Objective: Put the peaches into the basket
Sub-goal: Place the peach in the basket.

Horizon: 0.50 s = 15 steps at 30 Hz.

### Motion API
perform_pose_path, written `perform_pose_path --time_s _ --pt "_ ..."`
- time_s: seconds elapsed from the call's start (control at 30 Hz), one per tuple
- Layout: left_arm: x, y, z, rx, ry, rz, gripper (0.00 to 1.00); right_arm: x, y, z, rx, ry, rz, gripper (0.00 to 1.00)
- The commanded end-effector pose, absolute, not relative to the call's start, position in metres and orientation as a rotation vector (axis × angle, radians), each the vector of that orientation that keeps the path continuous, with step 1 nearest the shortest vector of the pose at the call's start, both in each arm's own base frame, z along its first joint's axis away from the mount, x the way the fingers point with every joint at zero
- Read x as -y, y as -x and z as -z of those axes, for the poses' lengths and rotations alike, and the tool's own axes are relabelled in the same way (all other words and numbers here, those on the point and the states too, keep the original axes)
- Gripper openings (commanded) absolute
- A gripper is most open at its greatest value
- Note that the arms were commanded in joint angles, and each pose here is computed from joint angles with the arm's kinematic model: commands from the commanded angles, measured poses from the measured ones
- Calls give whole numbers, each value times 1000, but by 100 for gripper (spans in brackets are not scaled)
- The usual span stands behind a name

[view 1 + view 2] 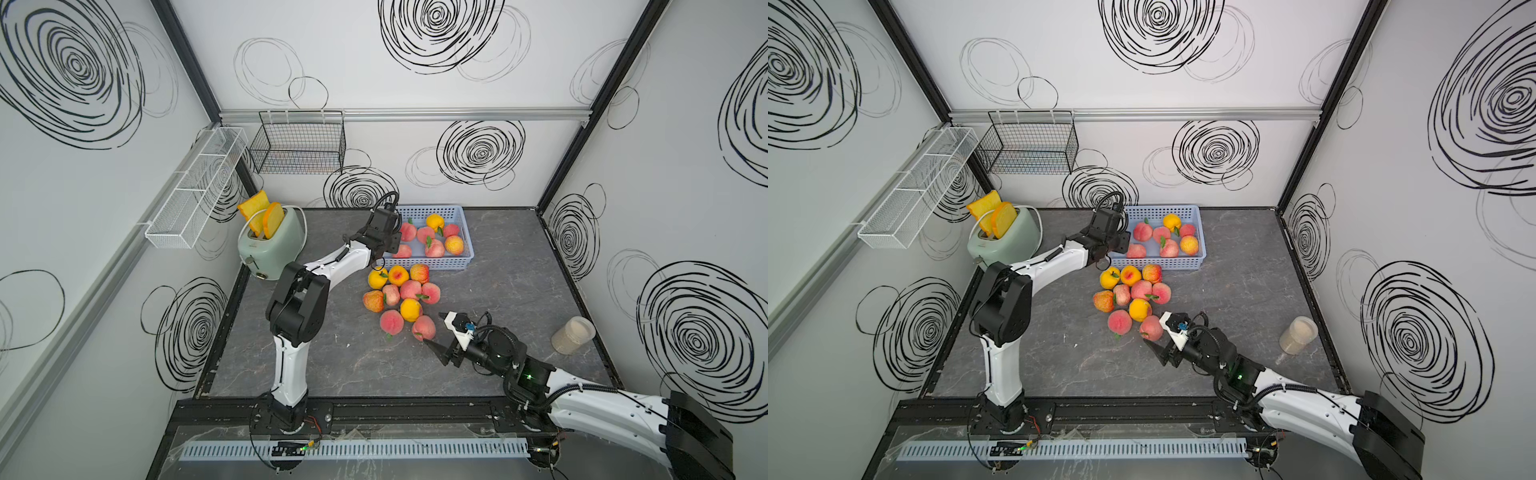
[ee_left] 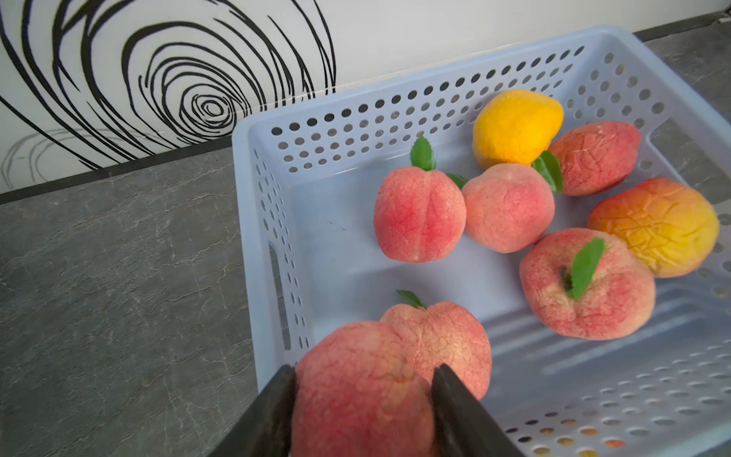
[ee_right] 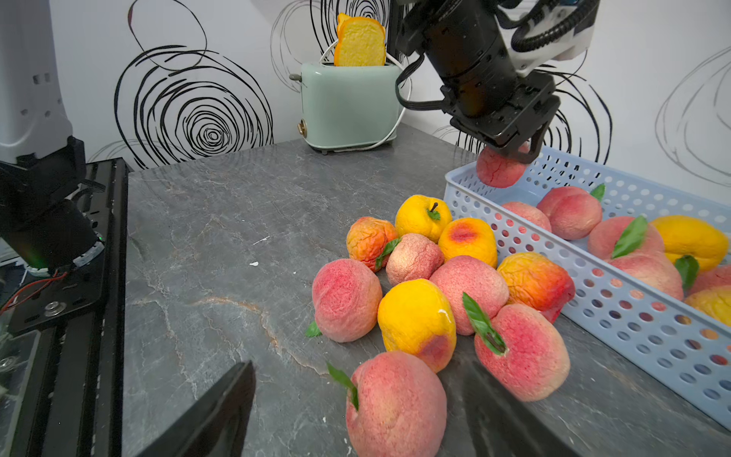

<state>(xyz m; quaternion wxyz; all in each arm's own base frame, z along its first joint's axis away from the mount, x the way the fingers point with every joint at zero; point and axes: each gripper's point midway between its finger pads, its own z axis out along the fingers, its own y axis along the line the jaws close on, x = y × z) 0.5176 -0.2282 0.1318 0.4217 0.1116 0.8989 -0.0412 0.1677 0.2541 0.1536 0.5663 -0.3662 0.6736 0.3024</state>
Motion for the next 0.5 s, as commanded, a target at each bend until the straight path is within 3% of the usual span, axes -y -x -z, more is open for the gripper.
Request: perform_pose_path --time_s 0.0,0.47 --pt "230 -527 -131 -2234 -286 79 58 -254 -167 -160 -1548 845 -716 84" --pt "250 -522 -111 -2248 -296 167 58 -249 -172 -158 -1561 822 -677 85"
